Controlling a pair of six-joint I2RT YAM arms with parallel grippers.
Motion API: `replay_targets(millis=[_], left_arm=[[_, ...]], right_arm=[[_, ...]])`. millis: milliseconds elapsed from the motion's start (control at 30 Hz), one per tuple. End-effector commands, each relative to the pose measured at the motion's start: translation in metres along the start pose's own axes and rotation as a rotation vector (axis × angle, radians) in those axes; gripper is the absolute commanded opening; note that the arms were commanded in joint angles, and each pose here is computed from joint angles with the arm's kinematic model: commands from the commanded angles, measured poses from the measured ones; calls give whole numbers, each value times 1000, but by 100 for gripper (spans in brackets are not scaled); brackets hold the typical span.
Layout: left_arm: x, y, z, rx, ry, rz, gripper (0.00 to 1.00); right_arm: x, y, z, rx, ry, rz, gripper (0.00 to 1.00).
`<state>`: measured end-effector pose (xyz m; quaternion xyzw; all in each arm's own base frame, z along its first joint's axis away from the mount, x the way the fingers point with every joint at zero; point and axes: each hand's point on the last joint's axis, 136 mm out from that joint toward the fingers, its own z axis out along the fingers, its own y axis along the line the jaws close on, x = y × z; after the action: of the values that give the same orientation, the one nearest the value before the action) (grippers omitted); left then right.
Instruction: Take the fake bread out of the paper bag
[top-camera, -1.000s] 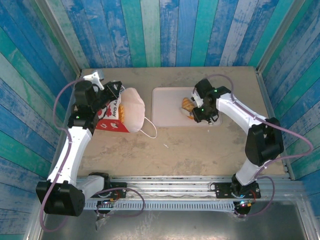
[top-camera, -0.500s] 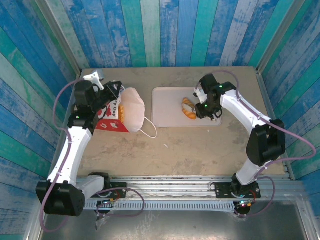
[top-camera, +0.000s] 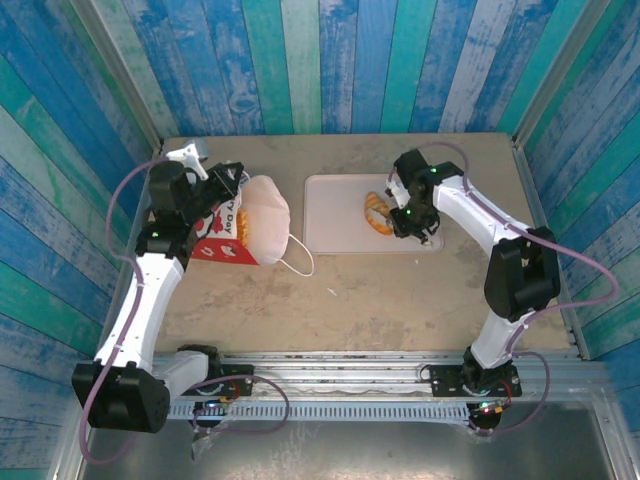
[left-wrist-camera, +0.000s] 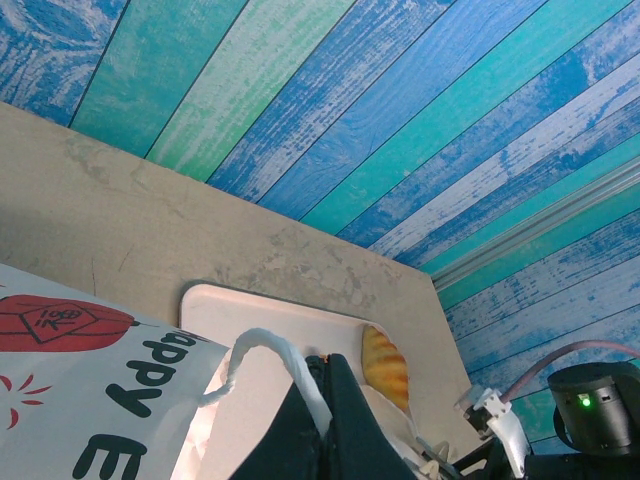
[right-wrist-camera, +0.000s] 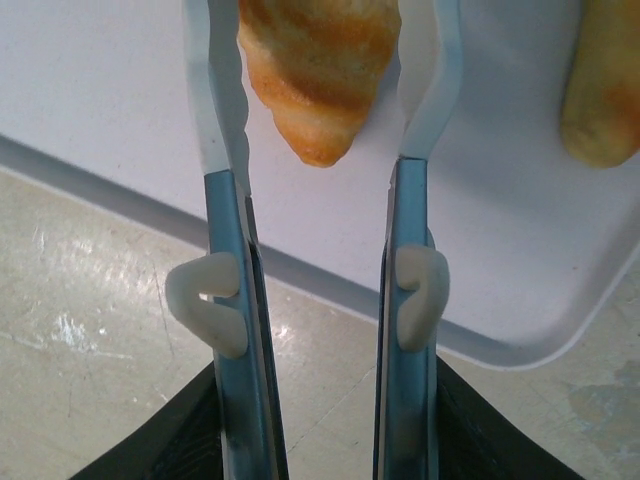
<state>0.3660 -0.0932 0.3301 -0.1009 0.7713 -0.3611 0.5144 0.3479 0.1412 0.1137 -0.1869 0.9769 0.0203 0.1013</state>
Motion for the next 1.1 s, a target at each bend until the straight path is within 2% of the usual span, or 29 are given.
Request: replay_targets(millis=[0, 367, 633, 1067], left_arm=[[-9, -10, -6, 23, -32, 32, 3], [-7, -7, -4, 16, -24, 38, 4], [-5, -6, -3, 16, -23, 35, 4], [-7, -8, -3, 24, -25, 31, 4]], right_arm=[[-17, -14, -6, 60, -45, 73, 46], [-34, -34, -10, 109, -86, 221, 50], [-41, -27, -25, 67, -143, 173, 55], [-28, -27, -8, 71, -54, 125, 50]])
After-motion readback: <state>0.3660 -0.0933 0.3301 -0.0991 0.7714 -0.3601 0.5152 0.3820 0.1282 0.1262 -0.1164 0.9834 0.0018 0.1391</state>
